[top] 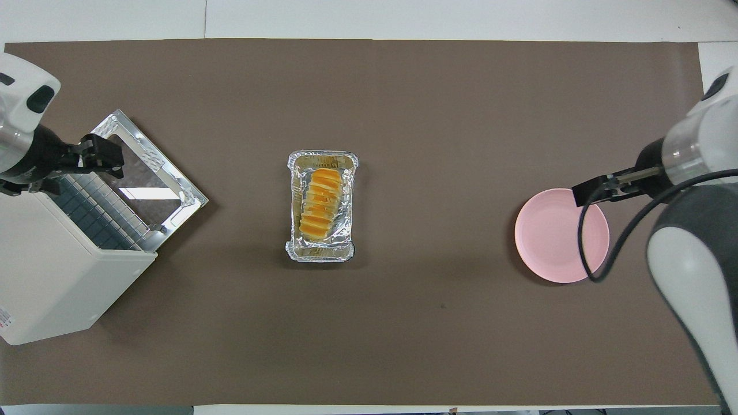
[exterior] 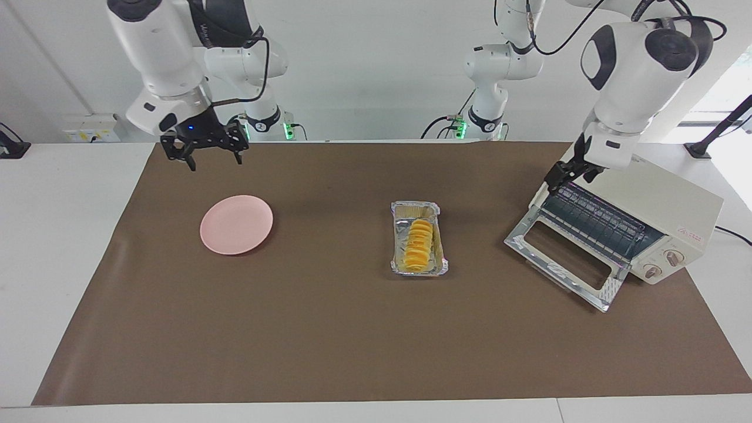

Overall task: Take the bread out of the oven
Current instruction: 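Grasp the edge of the foil tray with the right gripper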

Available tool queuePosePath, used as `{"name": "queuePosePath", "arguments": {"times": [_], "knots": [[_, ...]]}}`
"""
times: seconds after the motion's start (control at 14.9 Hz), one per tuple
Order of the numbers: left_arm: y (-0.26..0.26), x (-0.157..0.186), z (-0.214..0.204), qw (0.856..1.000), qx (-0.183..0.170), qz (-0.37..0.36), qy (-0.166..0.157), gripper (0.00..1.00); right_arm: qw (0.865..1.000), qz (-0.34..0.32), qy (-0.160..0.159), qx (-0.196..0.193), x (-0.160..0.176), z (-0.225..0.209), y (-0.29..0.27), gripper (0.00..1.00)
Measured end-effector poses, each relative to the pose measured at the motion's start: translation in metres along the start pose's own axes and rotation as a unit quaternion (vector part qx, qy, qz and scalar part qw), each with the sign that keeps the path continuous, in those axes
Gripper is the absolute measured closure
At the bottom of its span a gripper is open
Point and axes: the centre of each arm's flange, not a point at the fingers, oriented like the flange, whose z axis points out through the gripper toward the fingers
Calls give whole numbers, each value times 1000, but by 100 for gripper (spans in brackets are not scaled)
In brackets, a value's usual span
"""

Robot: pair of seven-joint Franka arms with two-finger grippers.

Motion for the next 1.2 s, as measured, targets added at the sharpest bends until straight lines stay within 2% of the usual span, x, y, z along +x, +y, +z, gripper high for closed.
{"name": "queuePosePath", "arguments": {"times": [0.2, 0.4, 0.47, 0.67, 0.87, 1.2], "knots": [[-29, -14, -4, 999, 6, 35, -38, 0, 999, 39, 9, 12, 25, 39, -77, 0], [-43, -26, -13, 998, 6, 39, -46, 0, 996, 83, 15, 23, 45, 86, -154, 0], [-41, -34, -15, 998, 7, 42, -47, 0, 994, 106, 11, 24, 49, 115, -209, 0], [-30, -37, -9, 997, 9, 53, -53, 0, 989, 148, 4, 26, 66, 154, -271, 0], [-24, -37, -8, 997, 9, 59, -48, 0, 986, 165, 0, 27, 93, 197, -307, 0], [-17, -31, 4, 997, 1, 62, -52, 0, 986, 165, 6, 25, 108, 228, -311, 0]]}}
